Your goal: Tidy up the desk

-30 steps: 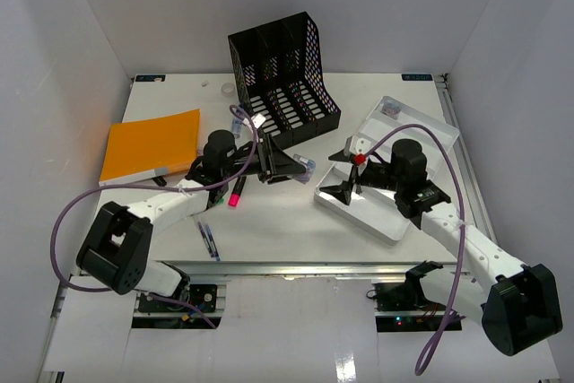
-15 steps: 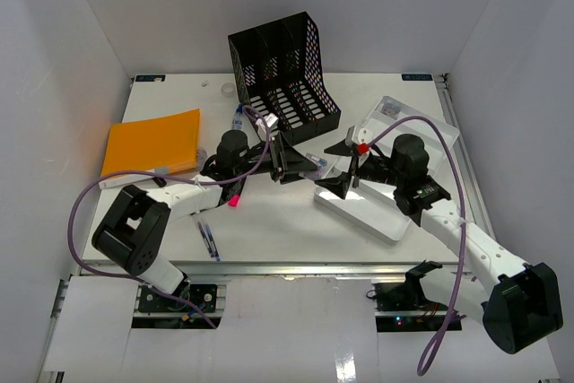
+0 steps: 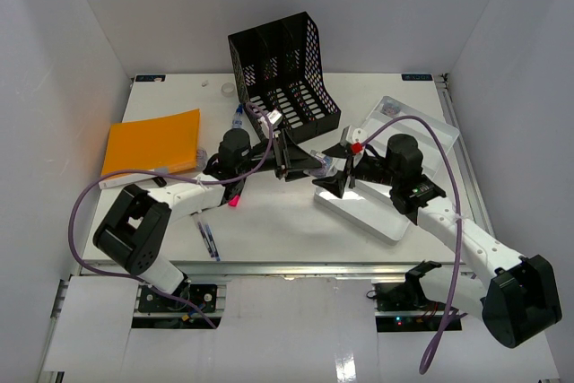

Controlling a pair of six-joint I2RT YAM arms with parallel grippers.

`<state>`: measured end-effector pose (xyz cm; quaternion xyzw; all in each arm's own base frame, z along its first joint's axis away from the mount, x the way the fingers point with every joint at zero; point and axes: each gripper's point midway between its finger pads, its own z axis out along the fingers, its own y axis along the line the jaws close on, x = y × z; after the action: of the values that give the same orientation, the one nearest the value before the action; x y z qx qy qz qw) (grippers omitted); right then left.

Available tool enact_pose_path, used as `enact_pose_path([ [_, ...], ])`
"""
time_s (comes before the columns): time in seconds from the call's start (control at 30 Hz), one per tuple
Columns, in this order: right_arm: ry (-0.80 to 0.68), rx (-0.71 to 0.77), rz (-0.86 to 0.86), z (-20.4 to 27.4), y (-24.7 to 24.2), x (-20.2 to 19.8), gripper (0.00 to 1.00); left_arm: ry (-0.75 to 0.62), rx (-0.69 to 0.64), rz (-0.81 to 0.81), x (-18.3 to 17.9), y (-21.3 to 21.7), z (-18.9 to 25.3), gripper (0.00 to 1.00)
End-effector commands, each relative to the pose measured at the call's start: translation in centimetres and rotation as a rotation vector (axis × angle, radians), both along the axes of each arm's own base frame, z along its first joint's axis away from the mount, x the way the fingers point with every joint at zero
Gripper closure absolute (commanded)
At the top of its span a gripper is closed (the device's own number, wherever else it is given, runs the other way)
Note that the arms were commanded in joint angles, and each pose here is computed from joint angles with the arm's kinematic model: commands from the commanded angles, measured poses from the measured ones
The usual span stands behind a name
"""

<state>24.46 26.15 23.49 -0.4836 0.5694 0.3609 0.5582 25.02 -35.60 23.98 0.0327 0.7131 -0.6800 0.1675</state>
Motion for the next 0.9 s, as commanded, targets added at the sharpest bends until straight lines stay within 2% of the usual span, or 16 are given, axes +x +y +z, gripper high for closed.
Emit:
enact_pose_path([
  [0.0, -0.076, 0.035, -0.003, 2.3, 0.4, 0.7, 0.51, -0.055, -0.046, -0.009, -0.1, -0.3, 2.0, 0.85],
  [0.03, -0.077, 0.034, -0.003, 2.3, 0.4, 0.7, 0.60, -0.054, -0.048, -0.010, -0.1, -0.2, 2.0, 0.84],
  [0.13, -0.078, 0.034, 0.005, 2.3, 0.5, 0.6, 0.74, -0.047, -0.045, -0.010, -0.3, -0.2, 1.9, 0.68],
  [0.17, -0.079, 0.033, 0.010, 2.4, 0.5, 0.5, 0.76, -0.047, -0.045, -0.008, -0.3, -0.1, 1.9, 0.65],
  [0.23, -0.085, 0.029, 0.014, 2.4, 0.4, 0.4, 0.79, -0.045, -0.037, -0.006, -0.3, 0.0, 1.8, 0.48],
  [0.3, -0.088, 0.020, 0.013, 2.2, 0.3, 0.4, 0.80, -0.059, -0.025, -0.001, -0.3, 0.0, 1.7, 0.36],
  [0.43, -0.102, -0.013, -0.011, 1.7, -0.2, 0.6, 0.81, -0.096, 0.018, 0.035, 0.5, 0.3, 2.3, 0.15],
  [0.63, -0.115, -0.068, -0.113, 0.2, -2.5, 1.8, 0.82, -0.194, 0.185, 0.179, 3.6, 2.3, 2.8, 0.04],
  [0.77, -0.112, -0.111, -0.308, -0.6, -6.1, 5.1, 0.80, -0.339, 0.335, 0.320, 5.9, 5.3, 3.8, 0.02],
  [0.87, -0.077, -0.150, -0.497, -1.0, -10.2, 8.9, 0.80, -0.410, 0.511, 0.403, 6.5, 8.3, 2.5, 0.02],
])
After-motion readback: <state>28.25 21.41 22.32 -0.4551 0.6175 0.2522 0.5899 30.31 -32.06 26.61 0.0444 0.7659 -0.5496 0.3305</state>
